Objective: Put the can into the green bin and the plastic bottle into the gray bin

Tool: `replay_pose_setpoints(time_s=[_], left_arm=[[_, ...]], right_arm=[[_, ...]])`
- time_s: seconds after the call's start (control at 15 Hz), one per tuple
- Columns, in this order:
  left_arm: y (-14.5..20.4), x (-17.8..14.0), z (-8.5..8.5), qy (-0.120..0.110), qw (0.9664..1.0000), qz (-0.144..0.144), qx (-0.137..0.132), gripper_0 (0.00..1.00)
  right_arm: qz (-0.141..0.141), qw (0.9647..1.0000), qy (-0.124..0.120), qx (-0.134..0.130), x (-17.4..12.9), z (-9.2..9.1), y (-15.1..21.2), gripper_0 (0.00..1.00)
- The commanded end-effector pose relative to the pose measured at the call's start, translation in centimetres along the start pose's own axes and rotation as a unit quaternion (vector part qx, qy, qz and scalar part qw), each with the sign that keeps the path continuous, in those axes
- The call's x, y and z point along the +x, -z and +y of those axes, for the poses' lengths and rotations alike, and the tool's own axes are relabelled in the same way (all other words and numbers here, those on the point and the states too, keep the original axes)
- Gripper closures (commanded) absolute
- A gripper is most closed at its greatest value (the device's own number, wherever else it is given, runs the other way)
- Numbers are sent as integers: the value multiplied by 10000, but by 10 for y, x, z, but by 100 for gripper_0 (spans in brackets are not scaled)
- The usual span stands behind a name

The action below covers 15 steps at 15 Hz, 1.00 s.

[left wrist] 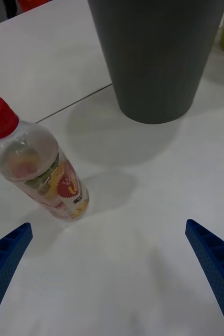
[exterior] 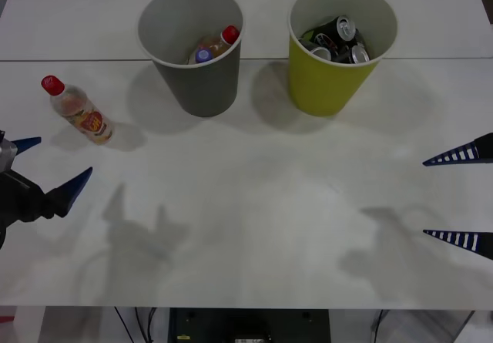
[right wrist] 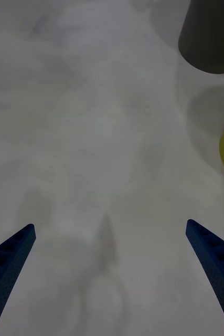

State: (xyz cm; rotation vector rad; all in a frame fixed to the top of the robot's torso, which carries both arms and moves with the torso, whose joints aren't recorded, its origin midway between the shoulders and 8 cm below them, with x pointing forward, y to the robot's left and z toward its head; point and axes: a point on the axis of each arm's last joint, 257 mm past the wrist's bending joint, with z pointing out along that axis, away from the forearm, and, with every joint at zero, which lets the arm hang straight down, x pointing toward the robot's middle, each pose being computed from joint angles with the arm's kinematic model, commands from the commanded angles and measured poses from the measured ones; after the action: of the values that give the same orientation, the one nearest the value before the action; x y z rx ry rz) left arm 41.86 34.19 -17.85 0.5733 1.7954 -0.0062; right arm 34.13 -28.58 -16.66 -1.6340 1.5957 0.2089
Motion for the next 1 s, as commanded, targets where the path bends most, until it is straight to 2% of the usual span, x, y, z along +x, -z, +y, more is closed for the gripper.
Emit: replay_pose_setpoints(time_s=[0.07, 0.33, 0.47, 0.53, 0.73, 1.0], left_arm=[[-8, 10, 16, 191, 9990, -304, -285, 0], [-27, 32, 43, 207, 9939, -793, -739, 0], [-34, 40, 49, 308, 9909, -935, -923, 0], [-39, 45, 53, 442, 9882, -1013, -1062, 0], [-51, 50, 59, 711, 9826, -1128, -1294, 0], [-66, 52, 68, 870, 9774, -1205, -1502, 0]], right_arm=[[0, 10000, 0, 0, 0, 0, 0, 0], [0, 10000, 0, 0, 0, 0, 0, 0], [0, 10000, 0, 0, 0, 0, 0, 0], [0, 10000, 0, 0, 0, 0, 0, 0], [0, 10000, 0, 0, 0, 0, 0, 0], [0, 10000, 0, 0, 0, 0, 0, 0]])
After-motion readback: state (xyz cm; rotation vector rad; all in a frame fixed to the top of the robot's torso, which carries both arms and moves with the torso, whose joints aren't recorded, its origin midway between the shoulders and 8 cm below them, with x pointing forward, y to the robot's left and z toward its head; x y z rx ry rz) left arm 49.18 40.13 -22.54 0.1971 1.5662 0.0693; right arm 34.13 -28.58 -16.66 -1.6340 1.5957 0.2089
